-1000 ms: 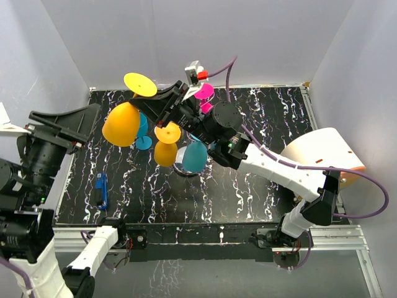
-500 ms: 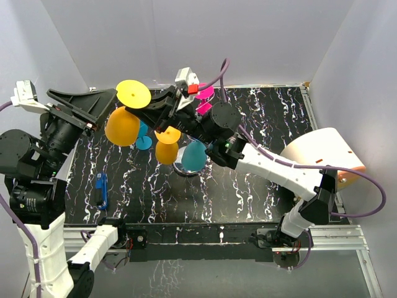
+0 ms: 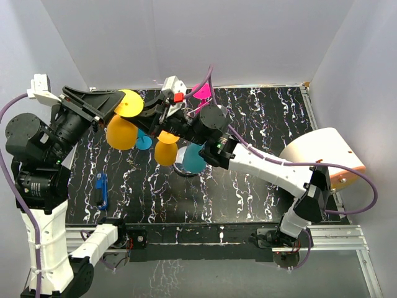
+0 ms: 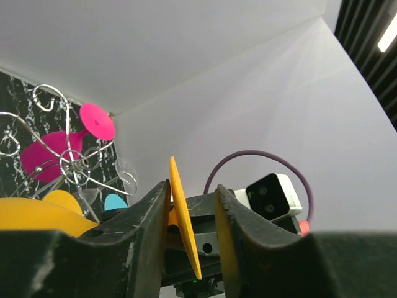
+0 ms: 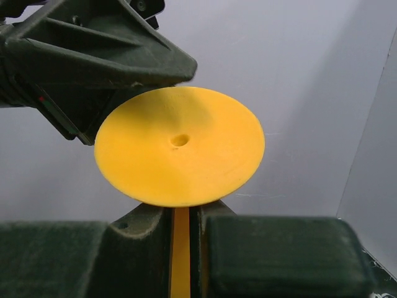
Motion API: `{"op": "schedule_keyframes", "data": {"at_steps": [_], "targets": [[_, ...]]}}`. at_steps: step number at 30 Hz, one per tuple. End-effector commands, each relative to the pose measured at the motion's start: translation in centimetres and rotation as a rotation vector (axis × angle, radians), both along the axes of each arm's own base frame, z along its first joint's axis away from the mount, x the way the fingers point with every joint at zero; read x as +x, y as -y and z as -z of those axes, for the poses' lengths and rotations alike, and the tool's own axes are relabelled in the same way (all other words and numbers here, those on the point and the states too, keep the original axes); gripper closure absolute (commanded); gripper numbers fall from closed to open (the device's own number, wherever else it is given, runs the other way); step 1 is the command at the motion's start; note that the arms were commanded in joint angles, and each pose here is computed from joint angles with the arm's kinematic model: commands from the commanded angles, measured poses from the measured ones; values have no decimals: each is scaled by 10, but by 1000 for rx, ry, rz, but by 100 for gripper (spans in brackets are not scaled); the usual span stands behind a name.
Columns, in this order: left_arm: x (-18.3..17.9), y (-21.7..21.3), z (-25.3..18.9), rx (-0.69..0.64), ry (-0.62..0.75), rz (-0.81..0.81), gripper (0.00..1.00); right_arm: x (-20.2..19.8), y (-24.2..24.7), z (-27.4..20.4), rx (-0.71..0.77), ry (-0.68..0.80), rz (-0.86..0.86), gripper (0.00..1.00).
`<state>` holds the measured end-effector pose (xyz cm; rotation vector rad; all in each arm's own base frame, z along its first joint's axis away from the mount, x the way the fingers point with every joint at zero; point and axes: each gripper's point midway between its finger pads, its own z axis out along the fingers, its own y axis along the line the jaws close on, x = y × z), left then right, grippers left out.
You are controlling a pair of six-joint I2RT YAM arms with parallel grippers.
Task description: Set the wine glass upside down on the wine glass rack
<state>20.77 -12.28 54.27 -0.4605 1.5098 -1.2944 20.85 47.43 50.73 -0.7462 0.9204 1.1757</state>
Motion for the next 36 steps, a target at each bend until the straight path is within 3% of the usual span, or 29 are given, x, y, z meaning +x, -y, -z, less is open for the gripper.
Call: {"op": "schedule_keyframes", "data": {"at_steps": [1,5,10,16,19,24,29,32,36], "targets": [[-1,4,11,42,-50,28,70,-5,8,-25,69,64,1,100],[1,3,15,62,-56,20,73,-2,10,-21,76,57,16,100],[3,0,19,83,-69,3,68,-2,11,-17,73,56,20,100],[0,-12,13,104,-50,-77,70,0,15,-14,81,50,38,100],[-2,-14,14,116,-54,-89,76,0,15,-13,80,51,39,100],[-2,-13,13,97,-46,-84,98,0,12,-12,80,35,17,100],[-1,-11,10,94,-42,-74,100,-3,12,-10,83,23,-5,100],[0,-16,5,77,-27,-104,100,-3,16,-11,101,-3,-7,88],[5,-34,-10,62,20,-224,100,-4,26,-14,152,-32,-6,62]]}}
